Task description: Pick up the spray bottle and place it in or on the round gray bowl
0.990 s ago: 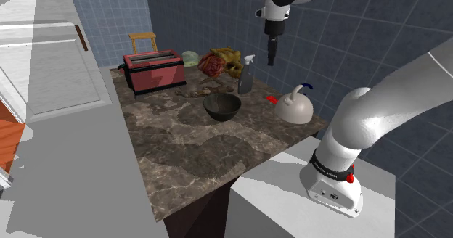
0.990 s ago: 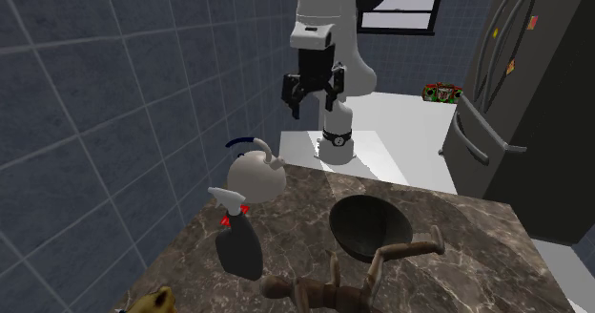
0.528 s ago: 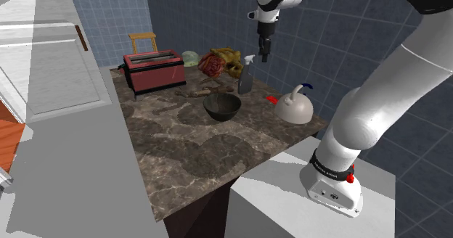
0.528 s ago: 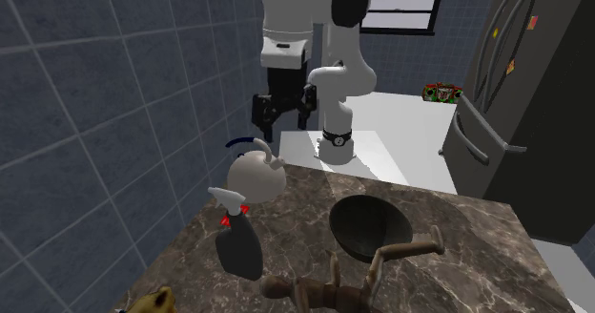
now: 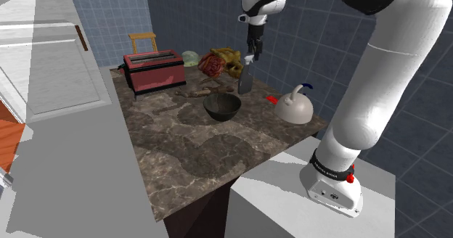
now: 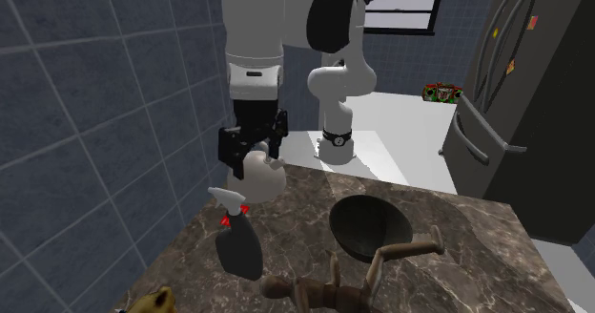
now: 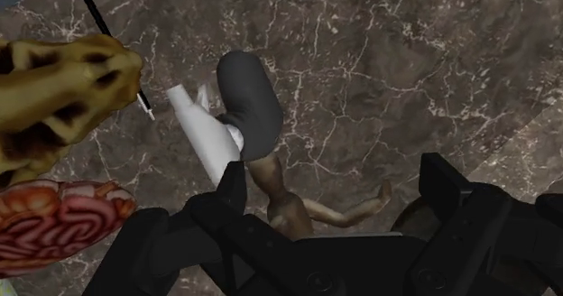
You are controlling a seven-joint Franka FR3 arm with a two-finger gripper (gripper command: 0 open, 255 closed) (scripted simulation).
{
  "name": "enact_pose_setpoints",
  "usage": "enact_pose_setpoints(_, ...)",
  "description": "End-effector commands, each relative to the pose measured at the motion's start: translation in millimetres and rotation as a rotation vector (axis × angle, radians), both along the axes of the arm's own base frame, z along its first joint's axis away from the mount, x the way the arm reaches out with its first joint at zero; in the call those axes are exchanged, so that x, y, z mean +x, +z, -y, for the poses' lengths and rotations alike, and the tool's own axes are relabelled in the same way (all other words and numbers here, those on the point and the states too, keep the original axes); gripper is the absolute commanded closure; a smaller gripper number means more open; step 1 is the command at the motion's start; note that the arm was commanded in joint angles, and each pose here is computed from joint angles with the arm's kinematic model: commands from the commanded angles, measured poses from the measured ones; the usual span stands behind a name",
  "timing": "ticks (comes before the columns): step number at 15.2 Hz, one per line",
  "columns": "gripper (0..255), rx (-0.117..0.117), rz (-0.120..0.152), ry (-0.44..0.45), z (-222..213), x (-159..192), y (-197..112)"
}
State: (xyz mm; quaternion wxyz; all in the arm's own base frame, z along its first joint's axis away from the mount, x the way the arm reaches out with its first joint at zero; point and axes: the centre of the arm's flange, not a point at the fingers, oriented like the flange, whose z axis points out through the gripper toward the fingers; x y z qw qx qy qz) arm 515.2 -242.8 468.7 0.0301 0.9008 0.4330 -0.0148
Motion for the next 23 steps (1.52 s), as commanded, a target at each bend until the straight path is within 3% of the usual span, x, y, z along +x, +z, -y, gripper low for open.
enact_pose_setpoints(1,0,-0.004,0.007,0.061,7.8,25.3,-4.2)
enact_pose_setpoints(4,0,-0.01,0.017,0.139,19.0,57.3,-11.4)
enact_pose_setpoints(12,0,-0.01,0.017,0.139,22.0,58.3,-51.3)
enact_pose_setpoints(19,0,-0.01,0.017,0.139,22.0,58.3,-51.2)
enact_pose_setpoints(20,255,-0.01,0.017,0.139,22.0,58.3,-51.2)
enact_pose_setpoints(23,255,-0.01,0.017,0.139,22.0,58.3,-51.2)
